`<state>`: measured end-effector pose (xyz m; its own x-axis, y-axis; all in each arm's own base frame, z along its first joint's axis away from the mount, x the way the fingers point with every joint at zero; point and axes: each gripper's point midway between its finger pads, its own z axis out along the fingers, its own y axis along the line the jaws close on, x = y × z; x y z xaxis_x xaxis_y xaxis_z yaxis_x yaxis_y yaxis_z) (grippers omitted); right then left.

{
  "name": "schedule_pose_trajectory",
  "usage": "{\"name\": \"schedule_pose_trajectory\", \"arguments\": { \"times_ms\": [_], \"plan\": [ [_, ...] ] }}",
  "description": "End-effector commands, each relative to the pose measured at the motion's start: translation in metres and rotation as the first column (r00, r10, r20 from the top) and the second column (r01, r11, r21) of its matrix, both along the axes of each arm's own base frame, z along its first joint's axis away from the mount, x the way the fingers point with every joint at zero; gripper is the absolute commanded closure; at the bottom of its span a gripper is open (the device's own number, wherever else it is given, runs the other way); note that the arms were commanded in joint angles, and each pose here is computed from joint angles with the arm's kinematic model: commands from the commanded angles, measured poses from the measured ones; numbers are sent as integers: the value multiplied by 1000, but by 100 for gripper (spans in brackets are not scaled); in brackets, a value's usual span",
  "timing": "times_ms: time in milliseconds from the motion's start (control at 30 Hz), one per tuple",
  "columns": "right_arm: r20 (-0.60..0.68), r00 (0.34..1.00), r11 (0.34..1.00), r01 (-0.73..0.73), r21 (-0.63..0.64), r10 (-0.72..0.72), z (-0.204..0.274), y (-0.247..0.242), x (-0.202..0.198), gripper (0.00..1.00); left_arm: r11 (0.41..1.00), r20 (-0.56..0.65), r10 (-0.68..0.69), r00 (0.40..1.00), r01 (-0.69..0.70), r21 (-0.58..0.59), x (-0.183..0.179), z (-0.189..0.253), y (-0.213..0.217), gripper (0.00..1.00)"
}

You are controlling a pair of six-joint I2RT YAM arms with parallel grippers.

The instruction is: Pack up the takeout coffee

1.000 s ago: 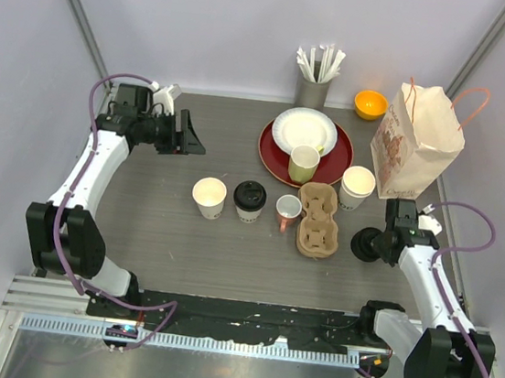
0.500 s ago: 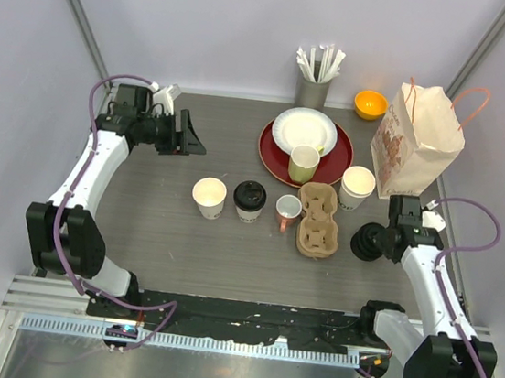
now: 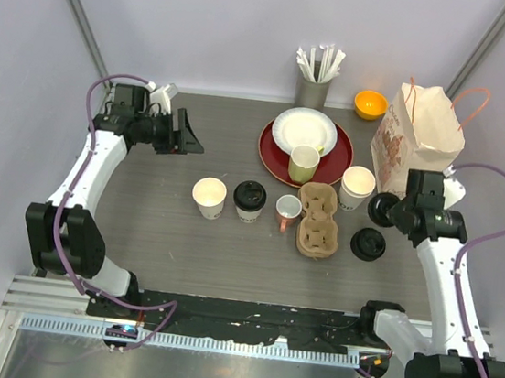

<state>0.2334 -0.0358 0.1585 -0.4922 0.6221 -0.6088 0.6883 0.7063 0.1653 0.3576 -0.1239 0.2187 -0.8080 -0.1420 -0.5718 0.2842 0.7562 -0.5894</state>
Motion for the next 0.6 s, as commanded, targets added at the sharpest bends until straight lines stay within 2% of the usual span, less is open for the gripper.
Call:
{"name": "schedule_pose_trajectory", "arguments": {
  "times_ms": [0,67,100,167,200,233,267,300,333,367,400,433,467,500,567],
  "plan": [
    [126,974,981,-182,-71,190,73,28,27,99,1000,43,-2,999,2,7,5,6,5,31],
    [129,952,957,-262,-123,277,91,50,37,99,999,40,33,999,-33,14,10,5,19,31],
    [135,916,920,-357,-160,379,106,83,48,99,999,33,45,998,-45,17,10,5,23,31],
    [79,858,850,-484,-208,508,112,117,56,99,998,29,57,998,-57,23,11,4,29,31],
    [107,810,809,-548,-213,577,132,144,62,99,997,22,72,997,-72,25,10,4,34,31],
    [12,745,729,-650,-213,667,114,180,65,99,997,20,79,997,-79,26,10,4,37,31],
    [28,671,657,-715,-239,741,135,206,69,99,996,22,83,996,-84,28,10,5,40,31],
    [-6,598,580,-779,-240,801,133,231,70,99,995,15,100,995,-100,28,10,4,46,31],
    [-49,497,472,-847,-243,867,131,264,57,99,994,11,107,994,-107,29,10,4,48,31],
    [-154,418,378,-895,-237,895,106,289,63,99,993,8,117,993,-117,28,10,4,52,31],
    [-115,384,346,-902,-258,916,125,311,68,99,991,8,129,992,-129,27,11,6,57,31],
    [-138,335,296,-923,-246,932,121,328,65,99,991,2,134,991,-134,26,10,5,58,31],
    [-211,268,222,-950,-220,940,91,357,65,99,990,0,141,990,-141,29,10,5,61,31],
    [-176,227,180,-952,-249,958,108,375,67,99,989,-2,145,989,-145,30,9,5,64,31],
    [-195,159,106,-961,-255,968,101,408,68,99,988,-13,150,989,-150,48,5,2,67,31]
  ]
}}
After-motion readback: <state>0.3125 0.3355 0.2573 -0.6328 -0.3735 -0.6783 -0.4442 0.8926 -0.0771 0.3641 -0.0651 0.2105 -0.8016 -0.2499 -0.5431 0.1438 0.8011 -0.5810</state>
